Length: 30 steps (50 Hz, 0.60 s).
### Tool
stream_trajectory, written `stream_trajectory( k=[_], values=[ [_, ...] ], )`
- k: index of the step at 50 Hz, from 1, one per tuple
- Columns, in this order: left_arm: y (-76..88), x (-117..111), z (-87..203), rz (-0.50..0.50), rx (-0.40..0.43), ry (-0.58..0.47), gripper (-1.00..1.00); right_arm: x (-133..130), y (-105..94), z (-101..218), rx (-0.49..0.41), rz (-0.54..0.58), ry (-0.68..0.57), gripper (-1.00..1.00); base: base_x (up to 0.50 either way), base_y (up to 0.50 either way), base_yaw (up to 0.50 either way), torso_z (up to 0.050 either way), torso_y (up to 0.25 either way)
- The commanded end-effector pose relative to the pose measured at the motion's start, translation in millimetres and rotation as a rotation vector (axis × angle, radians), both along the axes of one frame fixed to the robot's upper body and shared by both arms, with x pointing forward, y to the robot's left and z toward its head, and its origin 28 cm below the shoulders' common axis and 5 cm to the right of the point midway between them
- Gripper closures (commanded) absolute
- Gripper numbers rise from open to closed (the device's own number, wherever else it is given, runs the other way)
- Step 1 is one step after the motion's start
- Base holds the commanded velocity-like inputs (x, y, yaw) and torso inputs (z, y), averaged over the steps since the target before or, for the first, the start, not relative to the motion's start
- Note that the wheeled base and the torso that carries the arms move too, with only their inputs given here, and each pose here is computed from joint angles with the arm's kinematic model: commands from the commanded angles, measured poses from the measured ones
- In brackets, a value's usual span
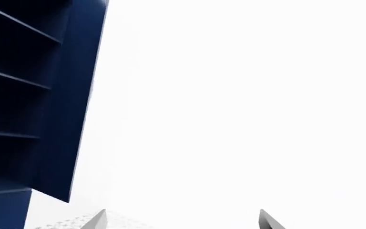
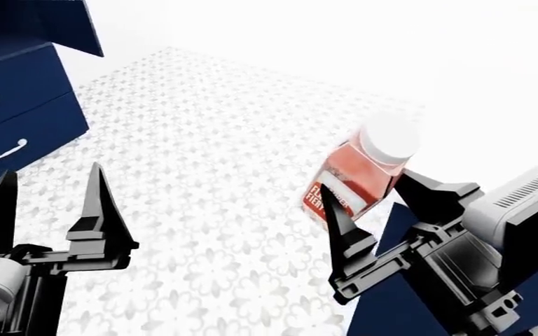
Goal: Pick the paprika from the counter and place it in the cabinet.
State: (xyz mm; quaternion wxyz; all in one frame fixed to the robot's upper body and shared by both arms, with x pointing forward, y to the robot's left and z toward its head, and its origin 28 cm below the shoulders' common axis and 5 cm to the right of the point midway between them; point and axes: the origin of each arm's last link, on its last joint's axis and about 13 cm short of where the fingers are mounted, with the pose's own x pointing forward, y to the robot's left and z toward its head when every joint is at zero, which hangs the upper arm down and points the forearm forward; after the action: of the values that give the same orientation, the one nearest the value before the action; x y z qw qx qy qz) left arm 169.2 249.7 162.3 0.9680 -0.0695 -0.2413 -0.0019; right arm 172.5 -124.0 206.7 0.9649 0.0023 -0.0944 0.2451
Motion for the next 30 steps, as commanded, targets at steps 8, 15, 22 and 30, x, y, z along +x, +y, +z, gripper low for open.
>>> stream_trajectory(
  k=[8,15,22,30],
  values=[
    [0.2,-0.2,0.1,0.002,0.001,-0.001,-1.0,1.1,-1.0,1.2,-0.017,-0.008,-0.025,1.0,-0.04,0.07,0.5,0.0,0.001],
    [0.1,0.1,0.1,0.002,0.001,0.0,-1.0,1.4,-0.9,1.4,-0.017,-0.007,-0.026,1.0,-0.04,0.06,0.5,0.0,0.0],
    [0.3,0.0,0.1,0.002,0.001,0.0,-1.0,0.6,-0.7,2.1,-0.018,-0.006,-0.027,1.0,-0.05,0.06,0.5,0.0,0.0],
    [0.0,0.4,-0.3,0.002,0.003,0.001,-1.0,1.7,-0.9,1.2,-0.017,-0.007,-0.026,1.0,-0.05,0.06,0.5,0.0,0.0]
  ],
)
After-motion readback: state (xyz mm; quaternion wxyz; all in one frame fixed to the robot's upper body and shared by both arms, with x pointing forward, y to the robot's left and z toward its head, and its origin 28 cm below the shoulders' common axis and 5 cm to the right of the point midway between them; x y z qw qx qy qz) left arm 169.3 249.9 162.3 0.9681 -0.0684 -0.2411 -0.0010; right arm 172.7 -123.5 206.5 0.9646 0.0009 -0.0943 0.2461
